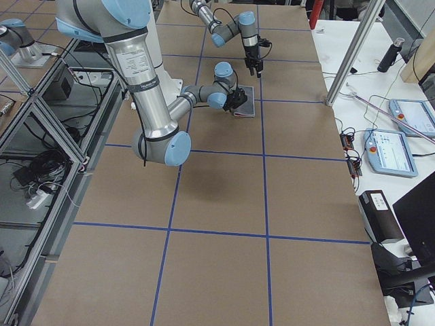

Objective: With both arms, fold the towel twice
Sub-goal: 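Release the folded edge and raise both grippers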

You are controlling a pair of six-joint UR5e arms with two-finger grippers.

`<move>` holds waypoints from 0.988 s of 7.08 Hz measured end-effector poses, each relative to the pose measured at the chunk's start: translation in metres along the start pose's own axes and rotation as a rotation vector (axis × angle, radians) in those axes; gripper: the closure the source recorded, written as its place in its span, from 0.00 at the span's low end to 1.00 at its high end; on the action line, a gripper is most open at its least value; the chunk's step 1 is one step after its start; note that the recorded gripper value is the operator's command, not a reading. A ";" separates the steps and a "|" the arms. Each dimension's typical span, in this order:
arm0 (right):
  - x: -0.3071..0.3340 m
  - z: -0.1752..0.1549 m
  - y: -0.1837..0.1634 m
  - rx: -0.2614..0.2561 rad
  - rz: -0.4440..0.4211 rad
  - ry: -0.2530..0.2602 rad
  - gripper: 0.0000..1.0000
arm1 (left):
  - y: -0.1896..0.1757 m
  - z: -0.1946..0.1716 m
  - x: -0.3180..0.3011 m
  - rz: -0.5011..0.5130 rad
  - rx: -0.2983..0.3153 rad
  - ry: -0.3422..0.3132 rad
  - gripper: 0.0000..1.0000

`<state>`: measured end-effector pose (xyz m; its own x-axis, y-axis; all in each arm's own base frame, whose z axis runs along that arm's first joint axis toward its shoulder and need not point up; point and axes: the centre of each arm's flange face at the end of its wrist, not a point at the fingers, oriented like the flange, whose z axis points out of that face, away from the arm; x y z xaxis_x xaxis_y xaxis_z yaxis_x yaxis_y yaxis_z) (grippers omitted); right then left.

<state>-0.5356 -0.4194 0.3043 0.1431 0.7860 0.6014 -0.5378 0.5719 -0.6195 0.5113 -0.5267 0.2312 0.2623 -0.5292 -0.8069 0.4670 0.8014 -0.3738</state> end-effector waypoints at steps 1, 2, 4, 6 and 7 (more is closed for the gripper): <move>0.001 0.001 -0.001 0.003 0.008 0.002 0.25 | 0.000 0.000 0.000 0.000 0.000 0.000 0.31; 0.002 0.002 -0.002 0.005 0.013 0.003 0.26 | 0.000 0.000 0.000 0.000 0.000 0.000 0.31; 0.005 0.003 -0.005 0.009 0.017 0.008 0.29 | 0.000 0.000 0.000 -0.001 0.000 0.000 0.31; 0.008 0.005 -0.008 0.014 0.019 0.015 0.50 | -0.001 0.001 -0.001 -0.003 0.001 -0.002 0.31; 0.010 0.006 -0.009 0.016 0.022 0.017 0.81 | -0.001 0.002 -0.001 -0.004 0.001 -0.004 0.31</move>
<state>-0.5344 -0.4183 0.3186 0.1454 0.8021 0.5792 -0.5539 0.5510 -0.6241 0.5123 -0.5274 0.2332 0.2636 -0.5331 -0.8039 0.4690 0.7991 -0.3761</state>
